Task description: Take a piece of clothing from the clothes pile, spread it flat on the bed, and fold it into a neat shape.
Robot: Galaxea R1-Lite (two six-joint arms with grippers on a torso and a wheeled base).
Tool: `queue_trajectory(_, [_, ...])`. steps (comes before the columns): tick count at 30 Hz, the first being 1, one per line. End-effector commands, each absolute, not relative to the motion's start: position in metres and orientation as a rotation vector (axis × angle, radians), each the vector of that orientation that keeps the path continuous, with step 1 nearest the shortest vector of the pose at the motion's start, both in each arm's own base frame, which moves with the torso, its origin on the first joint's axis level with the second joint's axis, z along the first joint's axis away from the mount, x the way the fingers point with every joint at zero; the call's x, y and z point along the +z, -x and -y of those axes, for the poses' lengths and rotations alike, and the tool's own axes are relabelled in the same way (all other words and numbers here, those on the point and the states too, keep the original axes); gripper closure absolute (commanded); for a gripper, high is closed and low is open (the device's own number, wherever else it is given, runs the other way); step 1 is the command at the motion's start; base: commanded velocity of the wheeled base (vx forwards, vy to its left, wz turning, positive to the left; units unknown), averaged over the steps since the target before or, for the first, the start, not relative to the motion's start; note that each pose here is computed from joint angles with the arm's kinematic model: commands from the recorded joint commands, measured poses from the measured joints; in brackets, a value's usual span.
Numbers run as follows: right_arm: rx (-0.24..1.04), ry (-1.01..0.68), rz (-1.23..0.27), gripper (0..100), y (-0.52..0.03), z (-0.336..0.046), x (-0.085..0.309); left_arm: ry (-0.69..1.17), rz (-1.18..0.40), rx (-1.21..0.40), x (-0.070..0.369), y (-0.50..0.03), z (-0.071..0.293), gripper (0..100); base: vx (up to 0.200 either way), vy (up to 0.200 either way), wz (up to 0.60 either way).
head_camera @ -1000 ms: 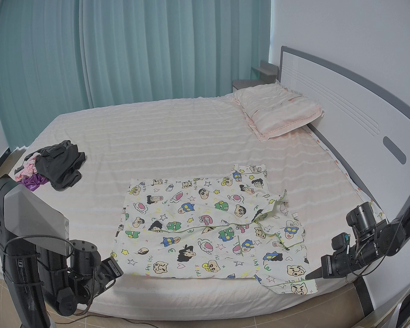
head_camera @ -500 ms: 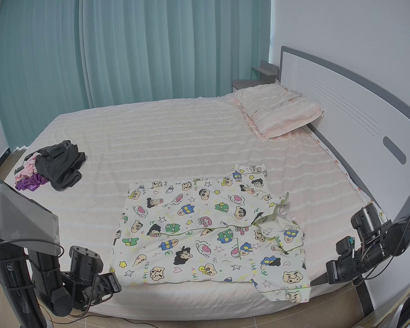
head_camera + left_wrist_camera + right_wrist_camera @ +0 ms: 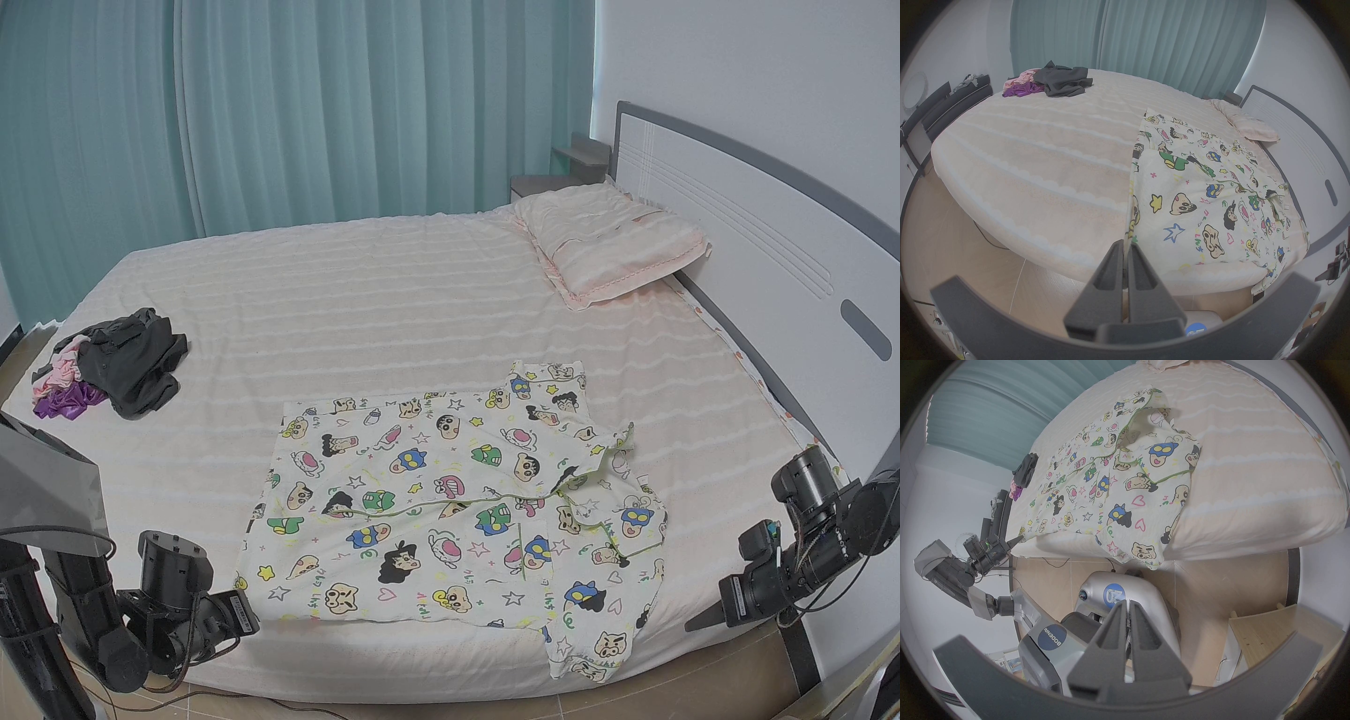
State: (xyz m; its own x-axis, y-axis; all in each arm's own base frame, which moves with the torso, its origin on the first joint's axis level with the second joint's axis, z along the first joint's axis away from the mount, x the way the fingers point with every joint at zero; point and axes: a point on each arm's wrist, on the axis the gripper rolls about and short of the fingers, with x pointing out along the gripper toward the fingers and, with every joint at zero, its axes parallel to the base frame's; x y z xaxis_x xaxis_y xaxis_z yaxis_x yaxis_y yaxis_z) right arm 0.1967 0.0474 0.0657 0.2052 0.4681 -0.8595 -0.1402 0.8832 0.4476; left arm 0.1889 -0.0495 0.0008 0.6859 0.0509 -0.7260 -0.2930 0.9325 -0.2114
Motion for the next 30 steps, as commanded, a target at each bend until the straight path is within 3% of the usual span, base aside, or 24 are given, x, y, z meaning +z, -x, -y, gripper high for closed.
queue_trajectory(1, [0.421, -0.309, -1.266, 100, -0.218, -0.048, 0.058, 0.336, -0.784, 0.202, 0.001, -0.192, 0.049, 100, 0.000, 0.000, 0.00])
queue_trajectory(2, [0.418, -0.302, -1.239, 0, -0.226, -0.049, 0.056, 0.343, -0.771, 0.206, 0.001, -0.197, 0.049, 100, 0.000, 0.000, 0.00])
queue_trajectory(5, [0.402, -0.286, -1.207, 0, -0.238, -0.050, 0.050, 0.361, -0.747, 0.220, 0.003, -0.203, 0.047, 100, 0.000, 0.000, 0.00])
queue_trajectory(11, [0.253, -0.188, -1.236, 0, -0.281, -0.059, 0.011, 0.427, -0.746, 0.273, -0.002, -0.209, 0.042, 100, 0.000, 0.000, 0.00])
queue_trajectory(16, [0.265, -0.157, -1.150, 0, -0.293, -0.065, 0.006, 0.464, -0.734, 0.275, -0.002, -0.213, 0.043, 100, 0.000, 0.000, 0.00])
queue_trajectory(30, [0.209, -0.046, -1.143, 0, -0.299, -0.085, -0.014, 0.568, -0.732, 0.254, -0.001, -0.217, 0.046, 100, 0.000, 0.000, 0.00])
